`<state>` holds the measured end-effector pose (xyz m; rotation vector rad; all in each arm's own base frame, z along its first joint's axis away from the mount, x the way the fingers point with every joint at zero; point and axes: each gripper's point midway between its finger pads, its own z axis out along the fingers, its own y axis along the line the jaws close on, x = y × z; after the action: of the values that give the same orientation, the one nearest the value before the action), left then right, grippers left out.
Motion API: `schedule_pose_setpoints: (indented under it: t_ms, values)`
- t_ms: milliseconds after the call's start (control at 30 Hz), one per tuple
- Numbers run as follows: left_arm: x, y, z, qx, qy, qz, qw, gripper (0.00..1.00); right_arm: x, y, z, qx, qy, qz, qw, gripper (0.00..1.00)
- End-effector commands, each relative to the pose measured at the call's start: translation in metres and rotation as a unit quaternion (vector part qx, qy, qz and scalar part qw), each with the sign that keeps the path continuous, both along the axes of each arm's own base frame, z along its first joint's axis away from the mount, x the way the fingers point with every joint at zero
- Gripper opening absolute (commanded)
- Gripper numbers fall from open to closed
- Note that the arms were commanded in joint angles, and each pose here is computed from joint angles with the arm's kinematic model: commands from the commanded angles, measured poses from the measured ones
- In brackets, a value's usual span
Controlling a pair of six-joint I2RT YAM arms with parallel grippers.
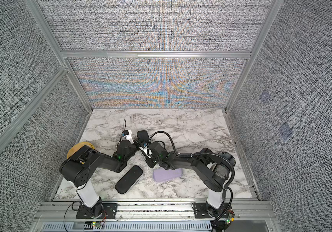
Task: Put umbrellas into zippered umbrella sleeves
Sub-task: Place the umbrella sleeve at the center of the board.
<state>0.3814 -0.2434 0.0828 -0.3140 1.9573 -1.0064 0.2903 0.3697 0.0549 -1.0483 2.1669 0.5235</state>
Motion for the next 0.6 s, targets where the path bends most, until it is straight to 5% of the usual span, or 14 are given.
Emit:
schedule_pose_setpoints:
  t_ms: [0,300,567]
  values:
    - [-0.022,-0.031,-0.016,-0.015,0.033,-0.107,0.994,0.22,0.042,-0.008,0.019,-0.009,-0.062,-0.066,0.996,0.00]
    - [-0.025,-0.022,-0.041,0.032,0.071,-0.102,0.992,0.51,0.050,-0.015,0.003,-0.042,-0.047,-0.069,0.996,0.00]
    - [-0.033,-0.011,-0.045,0.031,0.071,-0.099,0.992,0.59,0.054,-0.025,-0.008,-0.061,-0.039,-0.080,0.994,0.00]
